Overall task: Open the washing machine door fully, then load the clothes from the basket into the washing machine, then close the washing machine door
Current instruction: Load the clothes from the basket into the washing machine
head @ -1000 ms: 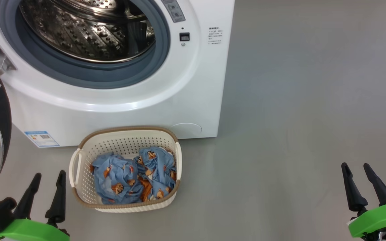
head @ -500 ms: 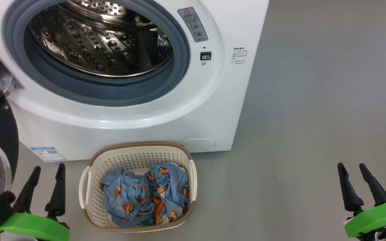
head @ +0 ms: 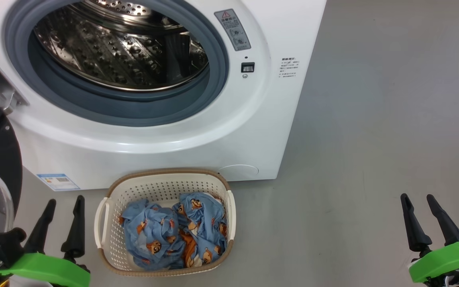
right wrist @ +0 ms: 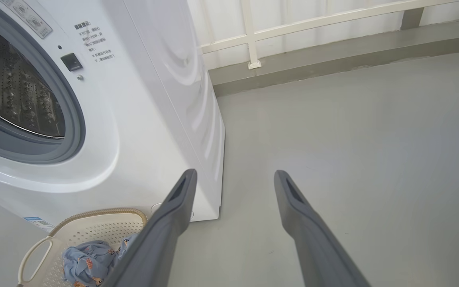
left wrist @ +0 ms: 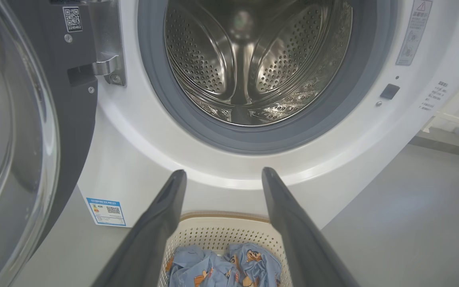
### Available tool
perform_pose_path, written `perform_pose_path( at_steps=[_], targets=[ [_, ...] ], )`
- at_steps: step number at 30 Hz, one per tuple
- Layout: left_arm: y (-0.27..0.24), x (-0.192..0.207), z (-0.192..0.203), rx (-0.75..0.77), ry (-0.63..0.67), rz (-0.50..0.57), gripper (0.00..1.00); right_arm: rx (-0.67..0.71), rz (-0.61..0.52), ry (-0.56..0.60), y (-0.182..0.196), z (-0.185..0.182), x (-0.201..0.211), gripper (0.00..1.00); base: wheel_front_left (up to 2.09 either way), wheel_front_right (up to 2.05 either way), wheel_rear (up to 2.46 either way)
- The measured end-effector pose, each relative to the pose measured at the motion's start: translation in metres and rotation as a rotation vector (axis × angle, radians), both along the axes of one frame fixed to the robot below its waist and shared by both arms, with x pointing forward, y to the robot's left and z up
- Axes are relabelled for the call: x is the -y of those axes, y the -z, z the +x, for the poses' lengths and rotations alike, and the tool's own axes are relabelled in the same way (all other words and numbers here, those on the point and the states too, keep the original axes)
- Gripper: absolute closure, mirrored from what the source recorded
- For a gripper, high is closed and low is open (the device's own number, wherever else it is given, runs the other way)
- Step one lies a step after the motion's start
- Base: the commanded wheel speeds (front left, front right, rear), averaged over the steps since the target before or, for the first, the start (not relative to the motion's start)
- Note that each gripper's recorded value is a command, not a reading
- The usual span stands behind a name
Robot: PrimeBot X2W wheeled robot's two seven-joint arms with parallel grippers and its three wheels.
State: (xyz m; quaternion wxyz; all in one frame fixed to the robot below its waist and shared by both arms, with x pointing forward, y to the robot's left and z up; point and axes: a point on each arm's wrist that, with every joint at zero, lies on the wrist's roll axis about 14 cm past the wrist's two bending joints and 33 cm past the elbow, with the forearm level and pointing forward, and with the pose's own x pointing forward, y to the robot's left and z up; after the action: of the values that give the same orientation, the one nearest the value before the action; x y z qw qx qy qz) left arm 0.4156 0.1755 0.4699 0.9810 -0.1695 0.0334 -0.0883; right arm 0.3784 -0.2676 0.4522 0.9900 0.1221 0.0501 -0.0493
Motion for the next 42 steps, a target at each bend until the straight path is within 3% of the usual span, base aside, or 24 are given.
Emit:
perform_pose_path(
  at_steps=[18,32,42],
  targets=[
    [0.077,0.039,-0.001,-0.232,0.018,-0.092,0.0,-0.024,0.005,-0.032,0.015,0.029,-0.017,0.0,0.0,0.0,0.0],
    [0.144,0.063,0.039,-0.413,0.069,-0.079,0.0,-0.061,0.015,-0.07,0.045,0.071,-0.037,0.0,0.0,0.0,0.0],
    [0.212,0.074,0.04,-0.601,0.148,-0.017,0.0,-0.088,0.012,-0.111,0.073,0.101,-0.054,0.0,0.0,0.0,0.0]
  ],
)
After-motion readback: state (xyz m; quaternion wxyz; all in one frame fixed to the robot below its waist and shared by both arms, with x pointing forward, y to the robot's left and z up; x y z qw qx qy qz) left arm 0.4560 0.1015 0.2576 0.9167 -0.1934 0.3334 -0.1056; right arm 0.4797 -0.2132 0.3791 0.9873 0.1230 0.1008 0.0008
